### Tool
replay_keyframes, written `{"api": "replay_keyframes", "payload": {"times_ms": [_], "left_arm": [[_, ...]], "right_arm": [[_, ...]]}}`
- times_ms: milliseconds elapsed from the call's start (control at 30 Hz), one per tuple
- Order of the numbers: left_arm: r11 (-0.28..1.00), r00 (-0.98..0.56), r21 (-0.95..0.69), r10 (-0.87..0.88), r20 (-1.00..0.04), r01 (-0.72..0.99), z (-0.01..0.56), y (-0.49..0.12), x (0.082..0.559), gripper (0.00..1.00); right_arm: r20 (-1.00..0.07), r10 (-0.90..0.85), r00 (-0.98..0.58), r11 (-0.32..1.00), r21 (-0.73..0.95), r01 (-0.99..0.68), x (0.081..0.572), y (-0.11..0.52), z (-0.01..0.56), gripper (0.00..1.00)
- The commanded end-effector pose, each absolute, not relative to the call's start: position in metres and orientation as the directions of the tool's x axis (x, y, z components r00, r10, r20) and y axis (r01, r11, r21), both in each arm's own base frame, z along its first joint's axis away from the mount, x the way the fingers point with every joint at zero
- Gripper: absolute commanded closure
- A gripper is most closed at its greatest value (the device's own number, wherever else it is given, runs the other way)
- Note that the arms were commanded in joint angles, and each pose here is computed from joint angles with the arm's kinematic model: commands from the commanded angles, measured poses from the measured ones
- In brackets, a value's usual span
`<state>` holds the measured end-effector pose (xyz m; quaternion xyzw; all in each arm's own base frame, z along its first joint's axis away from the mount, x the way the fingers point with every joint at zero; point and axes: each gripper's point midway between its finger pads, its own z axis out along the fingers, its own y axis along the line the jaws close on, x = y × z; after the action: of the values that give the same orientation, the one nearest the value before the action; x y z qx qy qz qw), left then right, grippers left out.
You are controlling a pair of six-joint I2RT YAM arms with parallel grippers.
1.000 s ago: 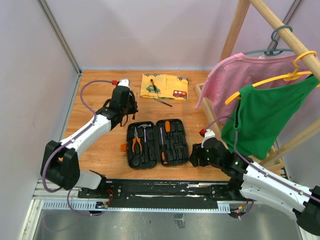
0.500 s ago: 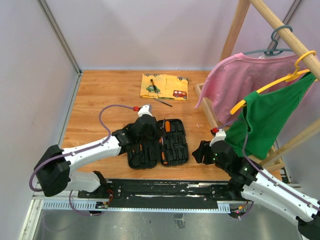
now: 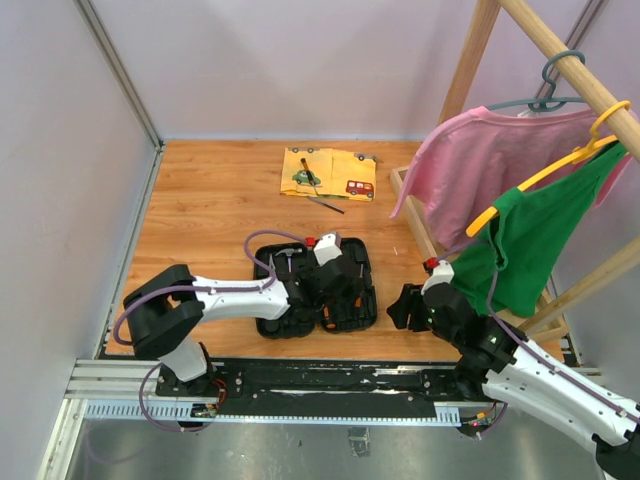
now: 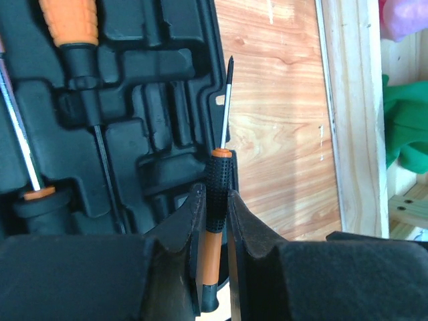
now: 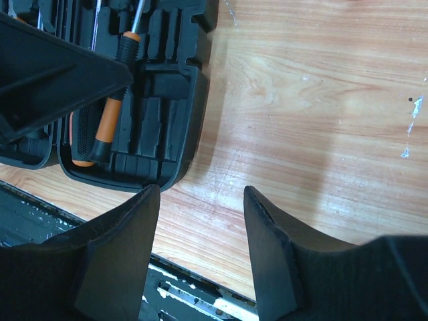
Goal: Sort the tools into containers
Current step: Place the screwdriver in the storage box.
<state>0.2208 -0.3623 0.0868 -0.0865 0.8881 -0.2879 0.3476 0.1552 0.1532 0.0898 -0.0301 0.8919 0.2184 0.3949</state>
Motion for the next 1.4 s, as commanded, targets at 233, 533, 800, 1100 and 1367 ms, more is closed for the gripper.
{"api": "replay_keyframes", "payload": {"times_ms": [233, 533, 800, 1100, 1367], "left_arm": [[0.756, -0.708, -0.655, -0.47, -0.527, -0.015, 0.093, -0.393, 0.237, 0.99], [0.762, -0.725, -0.646, -0.473, -0.5, -0.052, 0.073, -0.388, 0.231, 0.94], [0.764, -0.74, -0.642, -0.467, -0.484, -0.063, 0.063, -0.385, 0.224, 0.84], [0.752, -0.744, -0.656, -0.475, -0.47, -0.066, 0.064, -0.38, 0.217, 0.67], [0.727, -0.762, -0.686, -0.457, -0.459, -0.023, 0.069, -0.39, 0.215, 0.61]], "right_arm": [[-0.716, 0.138, -0.684, 0.922, 0.345, -0.174, 0.154, 0.137, 0.083, 0.45], [-0.711, 0.129, -0.691, 0.926, 0.335, -0.172, 0.153, 0.136, 0.079, 0.45], [-0.706, 0.128, -0.697, 0.928, 0.333, -0.168, 0.152, 0.136, 0.076, 0.45], [-0.7, 0.126, -0.703, 0.929, 0.332, -0.164, 0.153, 0.138, 0.074, 0.45], [-0.699, 0.126, -0.704, 0.929, 0.332, -0.163, 0.154, 0.139, 0.075, 0.45]]}}
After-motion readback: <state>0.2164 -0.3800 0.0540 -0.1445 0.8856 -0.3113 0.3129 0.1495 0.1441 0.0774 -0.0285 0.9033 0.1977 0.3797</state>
